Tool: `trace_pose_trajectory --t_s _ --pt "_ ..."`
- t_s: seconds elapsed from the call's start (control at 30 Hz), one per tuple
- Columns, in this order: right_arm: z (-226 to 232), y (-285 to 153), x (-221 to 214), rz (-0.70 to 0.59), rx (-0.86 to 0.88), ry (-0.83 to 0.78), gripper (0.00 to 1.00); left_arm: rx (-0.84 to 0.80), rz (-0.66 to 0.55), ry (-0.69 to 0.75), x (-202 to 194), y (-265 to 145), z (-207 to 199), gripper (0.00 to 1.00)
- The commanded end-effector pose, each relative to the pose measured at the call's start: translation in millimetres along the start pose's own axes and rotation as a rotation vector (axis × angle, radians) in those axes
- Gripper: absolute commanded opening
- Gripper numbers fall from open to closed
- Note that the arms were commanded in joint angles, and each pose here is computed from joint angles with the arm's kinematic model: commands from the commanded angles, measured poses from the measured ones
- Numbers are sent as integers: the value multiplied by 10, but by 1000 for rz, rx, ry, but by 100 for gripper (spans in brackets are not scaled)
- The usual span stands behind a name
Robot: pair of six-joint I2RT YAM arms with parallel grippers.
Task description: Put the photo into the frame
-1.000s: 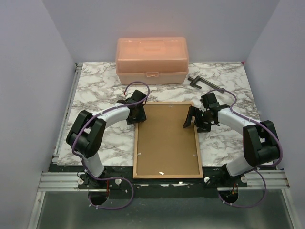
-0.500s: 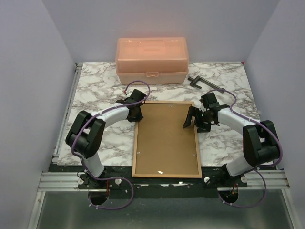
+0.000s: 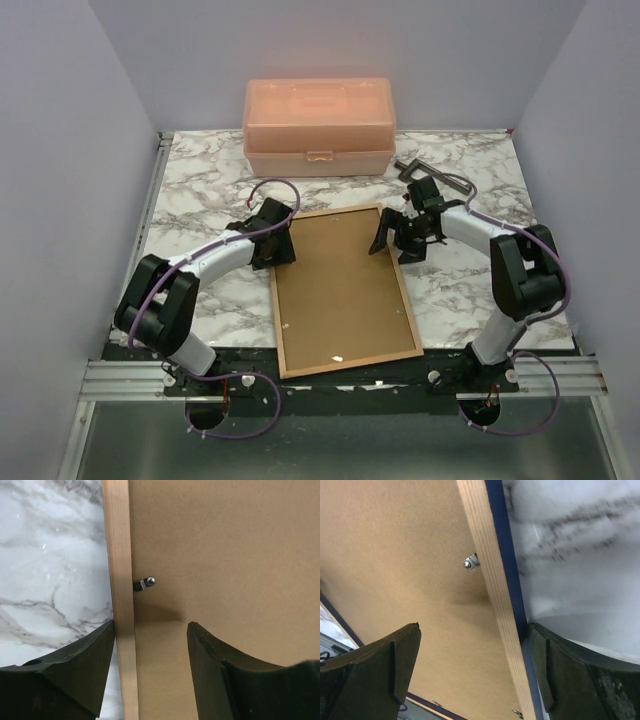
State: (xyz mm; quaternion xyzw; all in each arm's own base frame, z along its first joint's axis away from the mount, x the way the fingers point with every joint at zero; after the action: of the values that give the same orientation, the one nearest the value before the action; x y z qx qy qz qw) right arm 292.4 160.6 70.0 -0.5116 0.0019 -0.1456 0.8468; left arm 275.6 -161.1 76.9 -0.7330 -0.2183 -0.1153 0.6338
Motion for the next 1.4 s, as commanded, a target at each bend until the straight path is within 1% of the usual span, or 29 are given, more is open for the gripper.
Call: trace_pose_trajectory --t_s 0.0,0.07,0.17,0.27,0.33,0.4,0.5,0.57,0.67,0.8,0.9,0.97,1.03,1.23,1.3,1.37 --pt "231 291 99 44 46 -39 95 -108 88 -55 -327 -83 -30 60" --pt "347 389 189 49 56 -50 95 -156 128 -81 -503 -100 -21 60" --pt "593 531 335 52 72 -84 95 -207 154 -125 -724 -143 1 60" --pt "862 652 494 43 71 -138 95 -249 153 -151 -838 -235 2 61" --pt "955 684 595 25 41 -162 97 -252 147 -165 -881 -298 29 61" --pt "971 661 715 -18 -2 -175 100 -263 148 -181 -935 -349 49 63" --pt "872 539 855 -112 -116 -182 100 -296 147 -215 -1021 -406 52 66" --pt "775 428 890 -163 -183 -188 100 -331 140 -236 -1081 -440 24 70" --pt "647 214 887 -219 -234 -174 100 -346 144 -249 -1181 -450 31 73" --pt "622 -190 681 -262 -151 -133 100 -306 127 -235 -1208 -473 114 74" --pt "566 -478 483 -303 -125 -106 100 -293 79 -217 -1135 -552 147 76" --pt "482 -612 309 -315 -116 -78 100 -320 40 -192 -1054 -638 122 76" --pt "363 -684 115 -316 -115 -28 100 -361 -5 -137 -944 -764 67 76" --pt "-86 -734 -477 -228 -188 87 99 -350 -182 -19 -472 -1227 38 78" --pt "-233 -789 -603 -216 -252 113 97 -344 -232 3 -323 -1394 24 81" --pt "-317 -827 -710 -206 -277 142 95 -337 -273 16 -192 -1532 8 84"
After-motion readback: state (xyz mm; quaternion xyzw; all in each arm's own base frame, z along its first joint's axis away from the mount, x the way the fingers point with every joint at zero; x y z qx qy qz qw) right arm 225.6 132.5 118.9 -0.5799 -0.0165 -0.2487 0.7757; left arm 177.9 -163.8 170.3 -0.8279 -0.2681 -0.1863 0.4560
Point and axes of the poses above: each gripper's point midway between its finger pads, its own y axis out along the fingers, its own z axis along the line the jaws close on, x = y × z, the point moved 4 cm from there along -y, back along the fingers, and after that the axes turned 4 degrees about y, right-handed, at the moved point
